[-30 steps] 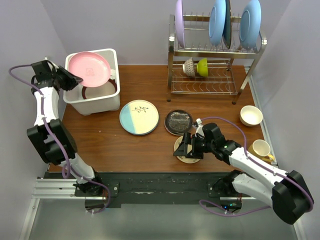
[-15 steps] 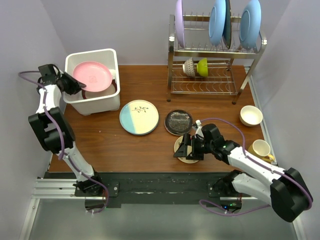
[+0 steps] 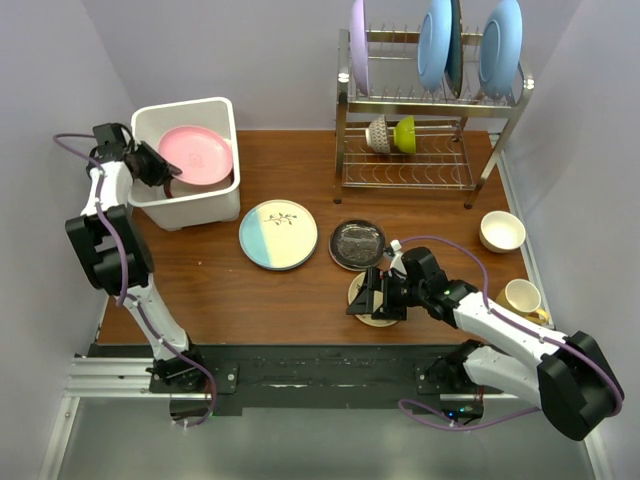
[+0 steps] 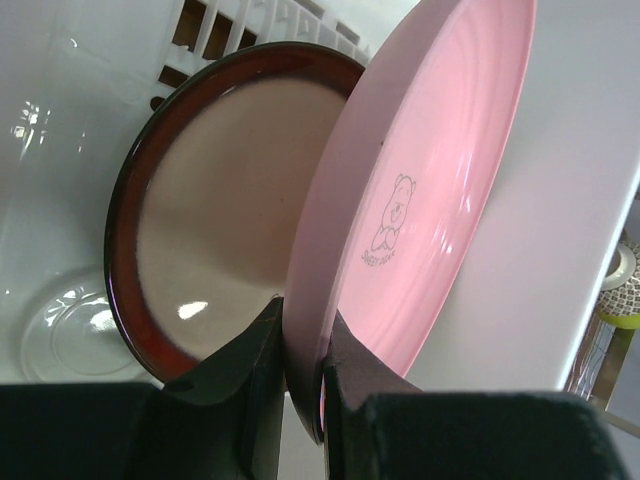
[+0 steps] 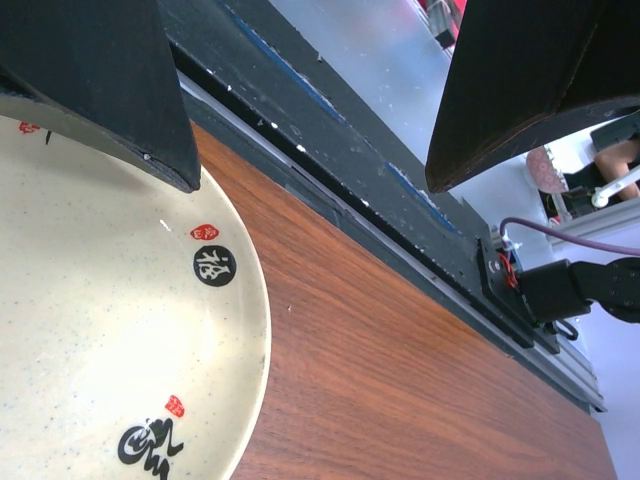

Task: Place the plates into the plastic bin on the countertop
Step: Place the plate in the plastic bin.

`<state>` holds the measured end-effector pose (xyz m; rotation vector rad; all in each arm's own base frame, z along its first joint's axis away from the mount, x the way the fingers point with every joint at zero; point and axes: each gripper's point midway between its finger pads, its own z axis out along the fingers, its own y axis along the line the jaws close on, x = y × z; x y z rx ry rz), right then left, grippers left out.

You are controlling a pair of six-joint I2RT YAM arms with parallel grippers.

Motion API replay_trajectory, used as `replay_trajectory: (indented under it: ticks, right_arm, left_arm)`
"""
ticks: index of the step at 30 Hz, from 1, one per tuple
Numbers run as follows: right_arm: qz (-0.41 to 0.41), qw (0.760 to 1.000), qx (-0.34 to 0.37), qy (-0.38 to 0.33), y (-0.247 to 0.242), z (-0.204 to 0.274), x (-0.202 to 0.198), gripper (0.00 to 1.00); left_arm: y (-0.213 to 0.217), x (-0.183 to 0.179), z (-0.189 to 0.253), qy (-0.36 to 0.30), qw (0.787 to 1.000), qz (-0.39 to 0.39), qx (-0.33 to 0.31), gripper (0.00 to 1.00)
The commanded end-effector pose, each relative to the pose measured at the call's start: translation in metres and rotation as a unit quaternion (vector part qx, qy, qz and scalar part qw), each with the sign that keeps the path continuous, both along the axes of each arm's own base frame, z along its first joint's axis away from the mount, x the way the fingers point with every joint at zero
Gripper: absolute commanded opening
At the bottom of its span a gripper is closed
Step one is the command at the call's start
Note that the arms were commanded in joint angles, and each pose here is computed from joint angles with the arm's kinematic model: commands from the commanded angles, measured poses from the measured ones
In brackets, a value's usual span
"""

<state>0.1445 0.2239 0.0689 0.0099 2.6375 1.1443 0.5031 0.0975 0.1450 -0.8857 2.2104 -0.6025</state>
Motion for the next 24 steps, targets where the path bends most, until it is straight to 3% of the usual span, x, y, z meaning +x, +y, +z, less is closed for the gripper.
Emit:
replay_trajectory:
  ticks: [1, 10, 14, 24]
  right_arm:
    - [0.000, 1.000, 0.005, -0.011, 0.002, 0.001, 0.004, 0.99]
    - [0.001, 1.000, 0.006, -0.011, 0.003, 0.001, 0.004, 0.99]
    - [0.000, 1.000, 0.008, -0.013, 0.003, 0.002, 0.005, 0.99]
    - [0.003, 1.000, 0.010, -0.014, 0.004, 0.004, 0.005, 0.99]
  left_arm:
    - [0.001, 0.011, 0.009, -0.018, 1.000, -0.014, 0.020, 0.11]
    - [-0.006, 0.010, 0.003, -0.009, 0.999, -0.025, 0.024, 0.30]
    - [-0.005, 0.008, 0.006, -0.007, 0.999, -0.026, 0.033, 0.51]
    - [-0.009, 0.002, 0.040, -0.031, 0.999, -0.023, 0.037, 0.66]
